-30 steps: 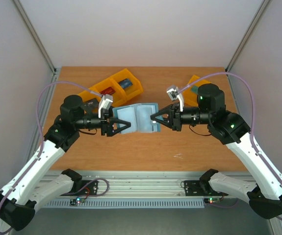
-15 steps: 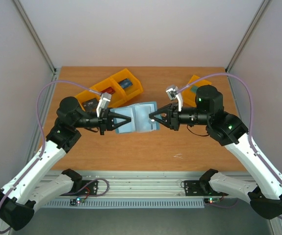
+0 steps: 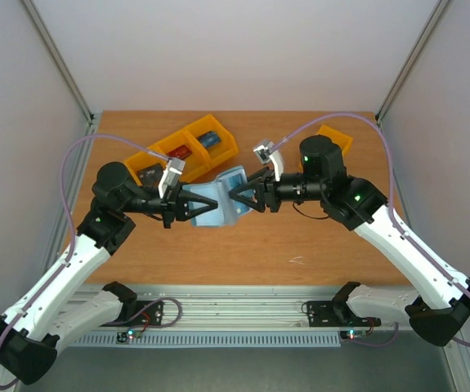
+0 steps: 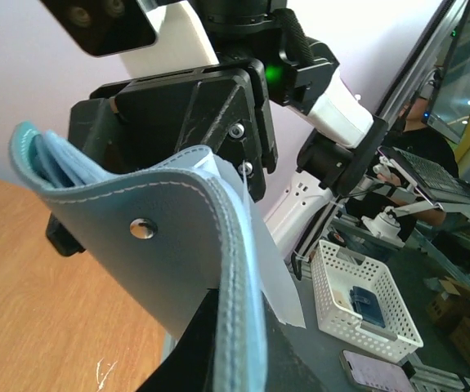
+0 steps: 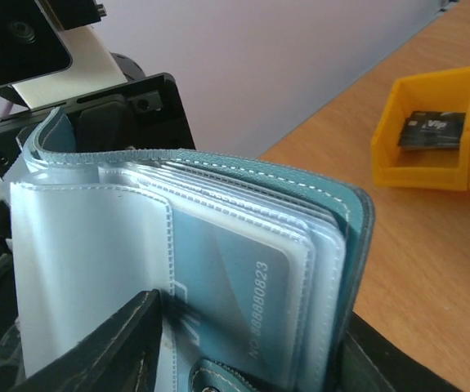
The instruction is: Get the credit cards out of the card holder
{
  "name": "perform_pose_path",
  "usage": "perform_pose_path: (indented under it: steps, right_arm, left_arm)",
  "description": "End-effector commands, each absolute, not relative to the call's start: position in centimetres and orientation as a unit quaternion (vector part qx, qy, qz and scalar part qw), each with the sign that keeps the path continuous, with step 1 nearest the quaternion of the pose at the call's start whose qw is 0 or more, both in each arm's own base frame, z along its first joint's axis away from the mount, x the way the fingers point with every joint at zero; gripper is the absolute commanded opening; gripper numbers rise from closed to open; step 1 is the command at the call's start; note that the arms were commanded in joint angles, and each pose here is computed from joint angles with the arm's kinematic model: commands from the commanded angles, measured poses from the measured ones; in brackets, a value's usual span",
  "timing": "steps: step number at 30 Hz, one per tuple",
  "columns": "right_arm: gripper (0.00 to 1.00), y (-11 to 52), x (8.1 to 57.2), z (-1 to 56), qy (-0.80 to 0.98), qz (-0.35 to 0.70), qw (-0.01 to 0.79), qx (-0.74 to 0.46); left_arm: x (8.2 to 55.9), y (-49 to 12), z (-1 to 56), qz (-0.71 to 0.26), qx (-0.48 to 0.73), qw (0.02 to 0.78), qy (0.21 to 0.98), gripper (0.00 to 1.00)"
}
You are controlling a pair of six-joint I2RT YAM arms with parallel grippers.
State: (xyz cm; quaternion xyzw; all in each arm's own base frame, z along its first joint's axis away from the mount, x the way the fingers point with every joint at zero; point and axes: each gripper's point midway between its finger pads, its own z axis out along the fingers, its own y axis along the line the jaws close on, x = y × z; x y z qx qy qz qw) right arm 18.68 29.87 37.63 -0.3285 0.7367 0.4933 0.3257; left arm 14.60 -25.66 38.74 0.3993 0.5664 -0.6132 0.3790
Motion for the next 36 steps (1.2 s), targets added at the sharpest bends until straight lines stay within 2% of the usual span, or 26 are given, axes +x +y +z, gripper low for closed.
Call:
perform_pose_path:
  steps: [1,5,11,15,18,24,36]
  right_arm:
    - [0.5,31.8,16.1,39.8,0.677,0.539,0.315,-0.391]
    - [0.6,32.3,15.2,40.0,0.664,0.552,0.299,-0.407]
    - [0.67,32.2,14.1,40.3,0.653,0.564,0.284,-0.417]
    - [0.84,31.7,13.3,40.5,0.648,0.569,0.277,-0.424]
    - [0.98,31.0,13.4,40.5,0.654,0.552,0.3,-0.422]
    - [0.99,29.5,14.2,40.7,0.667,0.507,0.359,-0.411]
    - [0.98,27.5,12.6,42.1,0.657,0.476,0.379,-0.445]
  left_arm:
    - [14.1,-25.5,40.5,-0.6,0.431,0.432,0.517,0.0]
    - [14.4,-25.4,40.4,-0.598,0.423,0.438,0.522,0.0]
    - [14.7,-25.2,40.4,-0.594,0.42,0.445,0.523,0.0]
    - [15.2,-24.8,40.6,-0.587,0.412,0.458,0.525,0.0]
    - [14.6,-24.6,41.1,-0.583,0.429,0.465,0.509,0.0]
    - [12.3,-24.1,42.3,-0.568,0.493,0.477,0.455,0.0]
    - [10.5,-23.7,44.1,-0.55,0.538,0.494,0.404,0.0]
